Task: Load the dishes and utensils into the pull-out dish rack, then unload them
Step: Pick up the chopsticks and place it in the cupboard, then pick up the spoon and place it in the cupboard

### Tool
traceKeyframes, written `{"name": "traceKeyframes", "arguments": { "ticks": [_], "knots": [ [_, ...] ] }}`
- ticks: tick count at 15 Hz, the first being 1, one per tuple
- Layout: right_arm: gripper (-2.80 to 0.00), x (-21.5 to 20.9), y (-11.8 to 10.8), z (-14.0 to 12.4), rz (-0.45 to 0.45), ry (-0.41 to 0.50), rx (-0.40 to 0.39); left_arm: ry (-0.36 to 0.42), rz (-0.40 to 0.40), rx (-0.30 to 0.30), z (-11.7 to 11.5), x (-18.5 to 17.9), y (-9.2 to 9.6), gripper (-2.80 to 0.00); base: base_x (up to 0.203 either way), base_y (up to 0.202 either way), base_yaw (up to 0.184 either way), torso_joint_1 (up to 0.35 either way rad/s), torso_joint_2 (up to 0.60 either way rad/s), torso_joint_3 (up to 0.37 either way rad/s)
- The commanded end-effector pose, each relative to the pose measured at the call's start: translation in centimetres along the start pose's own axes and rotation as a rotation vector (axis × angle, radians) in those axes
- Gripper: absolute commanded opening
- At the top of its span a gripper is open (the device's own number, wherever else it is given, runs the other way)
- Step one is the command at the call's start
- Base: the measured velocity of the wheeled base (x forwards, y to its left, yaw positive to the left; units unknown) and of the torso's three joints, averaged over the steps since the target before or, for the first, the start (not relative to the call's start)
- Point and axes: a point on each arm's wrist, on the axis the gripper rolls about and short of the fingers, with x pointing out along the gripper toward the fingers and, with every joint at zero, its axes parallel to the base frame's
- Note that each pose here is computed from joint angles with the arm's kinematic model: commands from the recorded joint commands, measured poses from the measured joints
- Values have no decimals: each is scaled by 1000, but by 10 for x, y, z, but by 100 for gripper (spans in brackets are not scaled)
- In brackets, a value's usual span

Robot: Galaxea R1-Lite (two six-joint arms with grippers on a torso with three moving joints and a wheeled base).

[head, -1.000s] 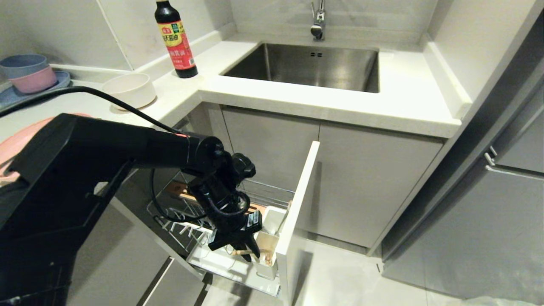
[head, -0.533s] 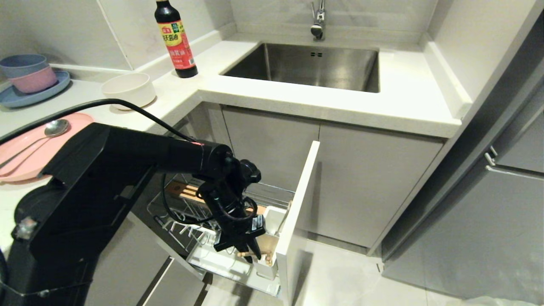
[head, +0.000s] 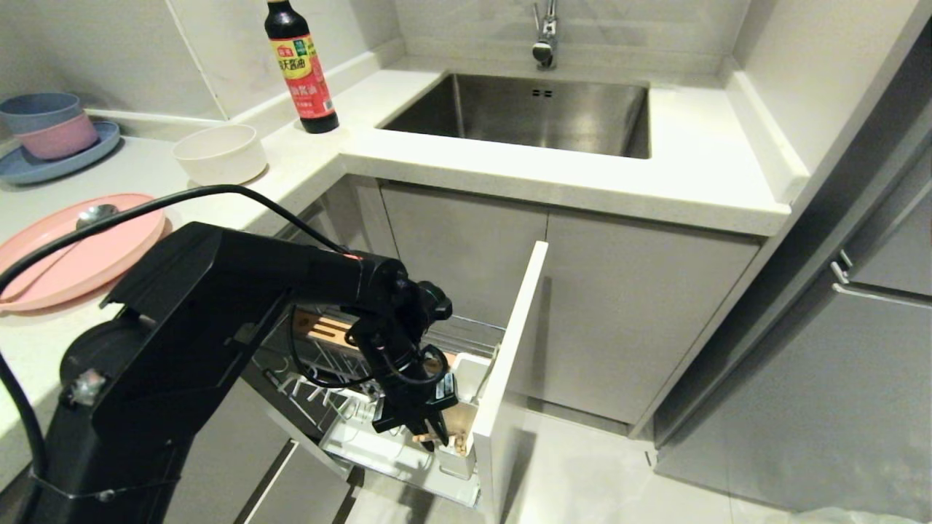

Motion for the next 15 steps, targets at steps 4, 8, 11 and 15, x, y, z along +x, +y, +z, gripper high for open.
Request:
{"name": "traceKeyframes", "arguments": {
  "ticks": [4, 8, 11, 15],
  "knots": [
    [-280, 0, 0, 0, 0, 0, 0, -12, -10, 0, -2, -7, -1, 0, 0, 0, 0, 0, 0, 0],
    [-280, 0, 0, 0, 0, 1, 0, -64, -31, 1, -13, -33, -3, 0, 0, 0, 0, 0, 0, 0],
    [-280, 0, 0, 0, 1, 1, 0, -153, -24, -1, -25, -62, -1, 0, 0, 0, 0, 0, 0, 0],
    [-280, 0, 0, 0, 1, 0, 0, -311, -10, 15, -56, -112, 4, -280, 0, 0, 0, 0, 0, 0]
  ]
}}
